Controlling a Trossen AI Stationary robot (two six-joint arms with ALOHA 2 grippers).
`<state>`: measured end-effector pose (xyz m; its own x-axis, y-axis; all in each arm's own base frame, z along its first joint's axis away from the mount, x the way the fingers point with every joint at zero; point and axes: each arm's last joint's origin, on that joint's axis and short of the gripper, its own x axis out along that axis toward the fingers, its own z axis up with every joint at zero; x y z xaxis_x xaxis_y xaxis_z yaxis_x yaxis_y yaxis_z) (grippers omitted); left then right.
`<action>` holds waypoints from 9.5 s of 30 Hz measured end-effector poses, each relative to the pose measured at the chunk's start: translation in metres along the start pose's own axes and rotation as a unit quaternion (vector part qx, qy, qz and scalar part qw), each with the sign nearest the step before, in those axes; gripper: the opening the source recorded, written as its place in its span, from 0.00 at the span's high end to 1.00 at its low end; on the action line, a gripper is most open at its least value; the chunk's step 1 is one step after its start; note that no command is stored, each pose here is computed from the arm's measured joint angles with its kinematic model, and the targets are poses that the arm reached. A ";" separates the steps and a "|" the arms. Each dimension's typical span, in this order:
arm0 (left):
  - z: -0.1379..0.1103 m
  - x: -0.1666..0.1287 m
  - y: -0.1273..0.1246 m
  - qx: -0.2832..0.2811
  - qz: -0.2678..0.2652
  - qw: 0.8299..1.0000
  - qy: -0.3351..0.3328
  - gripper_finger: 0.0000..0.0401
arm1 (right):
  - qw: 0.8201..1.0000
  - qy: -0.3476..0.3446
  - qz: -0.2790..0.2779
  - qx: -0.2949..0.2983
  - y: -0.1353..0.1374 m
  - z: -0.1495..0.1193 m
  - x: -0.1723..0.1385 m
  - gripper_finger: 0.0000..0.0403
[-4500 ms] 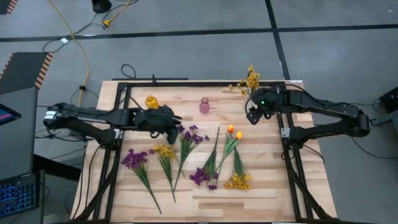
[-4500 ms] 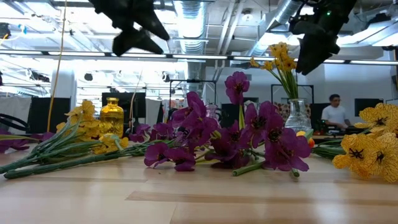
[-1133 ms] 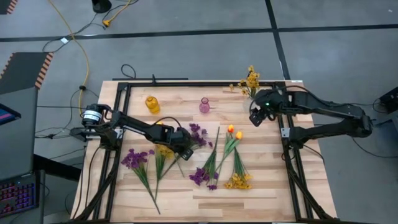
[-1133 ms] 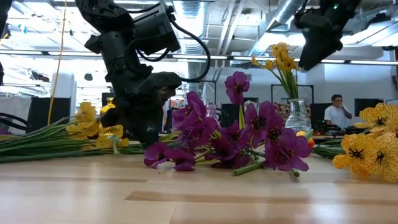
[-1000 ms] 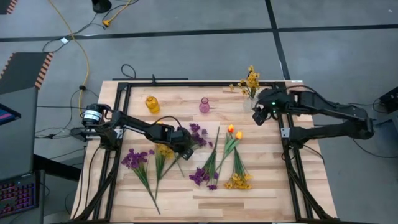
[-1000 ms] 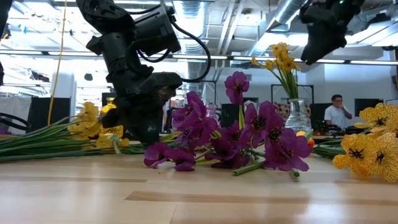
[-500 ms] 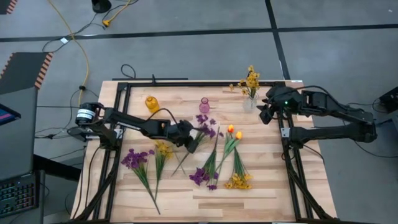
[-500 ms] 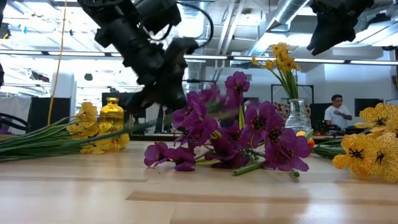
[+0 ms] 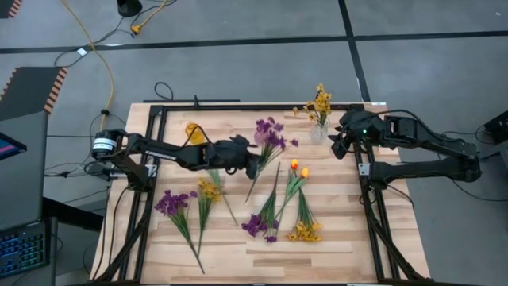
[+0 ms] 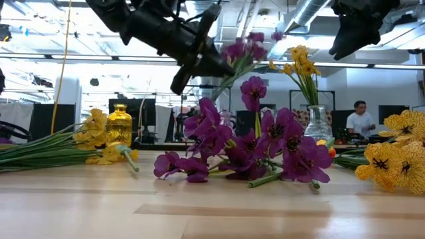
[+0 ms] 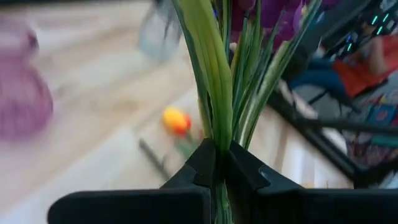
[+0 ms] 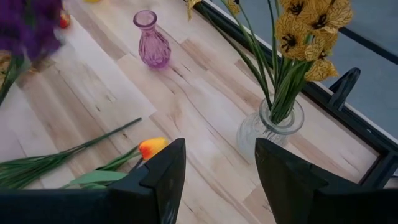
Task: Sort flowers into vase by color
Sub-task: Put the top violet flowers into the violet vase, then put the left yellow flowers into the transparent vase
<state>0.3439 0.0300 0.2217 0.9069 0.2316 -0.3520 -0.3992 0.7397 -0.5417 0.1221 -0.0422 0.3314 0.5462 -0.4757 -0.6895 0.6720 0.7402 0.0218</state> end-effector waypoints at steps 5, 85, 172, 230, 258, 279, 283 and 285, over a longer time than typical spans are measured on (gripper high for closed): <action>0.020 0.001 0.002 0.031 -0.025 0.997 -0.073 0.99 | 1.000 0.000 0.000 0.000 0.000 0.000 0.000 0.46; 0.107 -0.017 0.050 0.257 0.060 0.902 -0.341 0.99 | 1.000 0.000 0.000 0.002 0.000 0.000 0.000 0.46; 0.080 0.016 0.072 0.253 0.060 0.931 -0.255 0.67 | 1.000 0.001 0.003 0.001 0.000 0.000 0.000 0.46; 0.030 -0.139 0.002 0.106 0.057 0.981 0.154 0.48 | 1.000 0.002 0.004 0.002 0.000 0.000 0.000 0.46; -0.074 -0.127 -0.029 -0.156 0.184 0.862 0.446 0.48 | 1.000 0.002 0.004 0.002 0.000 0.000 0.000 0.46; -0.119 -0.089 -0.009 -0.153 0.322 0.810 0.466 0.49 | 1.000 0.002 0.006 0.002 0.000 0.000 0.000 0.46; -0.125 -0.084 -0.006 -0.143 0.338 0.808 0.460 0.52 | 1.000 0.002 0.005 0.002 0.000 0.000 0.000 0.46; -0.127 -0.082 -0.004 -0.139 0.344 0.809 0.455 0.53 | 1.000 0.002 0.005 0.002 0.000 0.000 0.000 0.46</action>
<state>0.2542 -0.0725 0.1560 0.0317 -0.1261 -0.9915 -0.8971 0.4338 -0.0839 0.1225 -0.0420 0.3312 0.5512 -0.4657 -0.6923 0.6682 0.7432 0.0321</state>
